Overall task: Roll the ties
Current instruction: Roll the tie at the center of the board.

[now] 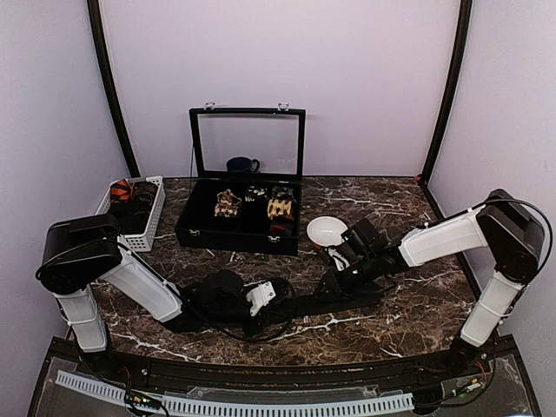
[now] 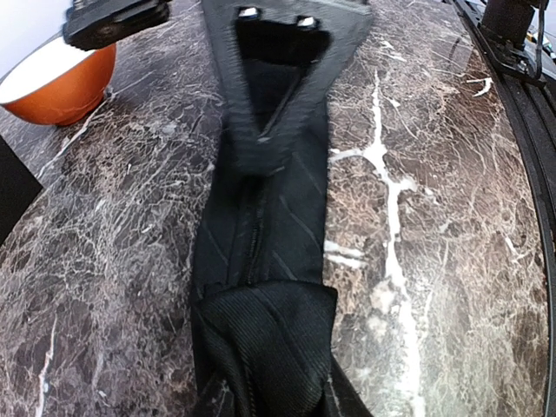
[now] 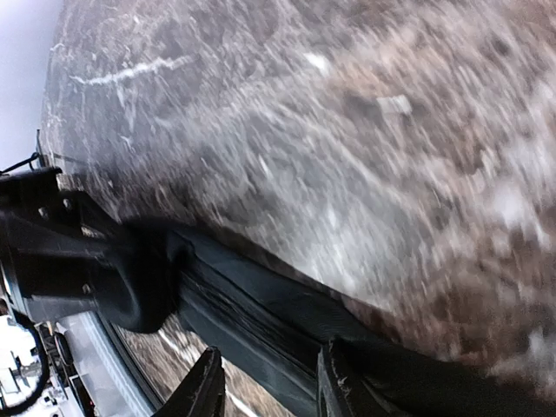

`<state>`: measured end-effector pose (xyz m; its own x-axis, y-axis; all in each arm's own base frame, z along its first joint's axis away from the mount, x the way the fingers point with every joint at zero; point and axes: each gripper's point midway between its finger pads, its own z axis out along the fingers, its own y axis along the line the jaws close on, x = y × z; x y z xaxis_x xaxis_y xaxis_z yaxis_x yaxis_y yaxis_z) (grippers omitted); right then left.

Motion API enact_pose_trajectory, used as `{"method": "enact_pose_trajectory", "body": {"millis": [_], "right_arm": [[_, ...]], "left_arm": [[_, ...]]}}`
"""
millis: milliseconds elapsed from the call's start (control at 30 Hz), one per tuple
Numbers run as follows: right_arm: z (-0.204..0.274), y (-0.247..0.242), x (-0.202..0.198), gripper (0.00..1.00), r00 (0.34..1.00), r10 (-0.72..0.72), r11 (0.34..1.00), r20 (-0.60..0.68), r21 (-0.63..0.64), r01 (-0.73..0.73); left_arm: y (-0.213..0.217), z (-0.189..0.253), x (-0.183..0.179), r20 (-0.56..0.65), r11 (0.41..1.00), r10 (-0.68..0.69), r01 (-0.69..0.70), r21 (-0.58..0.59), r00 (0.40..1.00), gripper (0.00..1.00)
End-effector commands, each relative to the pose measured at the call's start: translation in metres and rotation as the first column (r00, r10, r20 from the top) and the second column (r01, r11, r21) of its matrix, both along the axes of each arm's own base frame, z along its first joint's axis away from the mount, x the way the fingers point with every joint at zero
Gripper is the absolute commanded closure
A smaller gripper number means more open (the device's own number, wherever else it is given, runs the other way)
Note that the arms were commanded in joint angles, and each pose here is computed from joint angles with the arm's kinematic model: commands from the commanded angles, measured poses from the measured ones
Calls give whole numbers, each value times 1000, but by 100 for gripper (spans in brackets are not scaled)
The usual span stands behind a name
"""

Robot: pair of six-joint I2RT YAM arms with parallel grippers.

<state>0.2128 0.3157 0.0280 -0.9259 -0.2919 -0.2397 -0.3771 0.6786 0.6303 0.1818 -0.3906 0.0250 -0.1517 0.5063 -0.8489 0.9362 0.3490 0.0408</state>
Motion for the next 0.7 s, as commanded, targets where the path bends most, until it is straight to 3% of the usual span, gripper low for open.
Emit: {"method": "enact_pose_trajectory", "body": {"millis": [0, 133, 333, 467, 667], "right_arm": [[-18, -31, -10, 63, 997, -75, 989, -34, -129, 70], [-3, -28, 7, 58, 995, -96, 989, -6, -113, 95], [49, 17, 3, 50, 1000, -30, 995, 0, 96, 29], [56, 47, -18, 49, 998, 28, 987, -55, 158, -19], [35, 63, -29, 55, 993, 55, 990, -101, 136, -41]], "left_arm": [[37, -52, -20, -84, 979, -29, 45, 199, 996, 79], [34, -53, -22, -94, 978, -45, 63, 199, 995, 79], [31, -52, -24, -106, 979, -56, 75, 189, 993, 78], [31, -53, -24, -105, 978, -57, 77, 193, 993, 78], [29, -52, -23, -103, 979, -64, 83, 189, 993, 78]]}}
